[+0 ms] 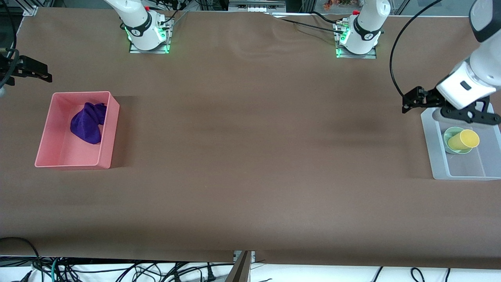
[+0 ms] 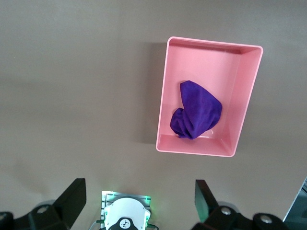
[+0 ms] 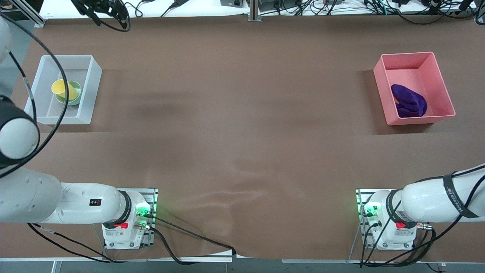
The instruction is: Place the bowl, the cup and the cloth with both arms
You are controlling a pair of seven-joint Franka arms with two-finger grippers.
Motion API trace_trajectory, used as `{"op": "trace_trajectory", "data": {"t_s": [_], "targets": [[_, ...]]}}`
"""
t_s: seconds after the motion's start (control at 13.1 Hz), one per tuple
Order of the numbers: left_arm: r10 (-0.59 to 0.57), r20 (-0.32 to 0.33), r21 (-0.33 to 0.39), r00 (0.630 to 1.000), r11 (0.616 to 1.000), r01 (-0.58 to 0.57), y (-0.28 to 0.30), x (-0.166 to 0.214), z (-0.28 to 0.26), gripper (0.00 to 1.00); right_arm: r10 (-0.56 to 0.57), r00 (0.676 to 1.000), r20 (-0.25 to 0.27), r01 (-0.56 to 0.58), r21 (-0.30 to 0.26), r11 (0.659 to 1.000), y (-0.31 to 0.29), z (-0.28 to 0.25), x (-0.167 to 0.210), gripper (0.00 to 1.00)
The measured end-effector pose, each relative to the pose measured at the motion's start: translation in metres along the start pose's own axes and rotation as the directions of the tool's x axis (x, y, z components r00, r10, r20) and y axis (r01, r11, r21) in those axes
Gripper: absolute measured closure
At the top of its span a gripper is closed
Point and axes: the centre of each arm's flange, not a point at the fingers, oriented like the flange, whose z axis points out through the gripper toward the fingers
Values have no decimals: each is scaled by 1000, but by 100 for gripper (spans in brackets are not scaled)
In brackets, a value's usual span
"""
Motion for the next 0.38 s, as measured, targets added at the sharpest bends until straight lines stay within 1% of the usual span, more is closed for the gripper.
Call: {"op": "trace_trajectory", "data": {"t_s": [0.15,0.38], "targets": [[-11,1,2,1000,1000,11,-1,-11,4,0,0,1000,0,0,0,1000,0,0,0,0],[-14,0,2,1000,1000,14,-2,-12,6,0,0,1000,0,0,0,1000,0,0,0,0]]}}
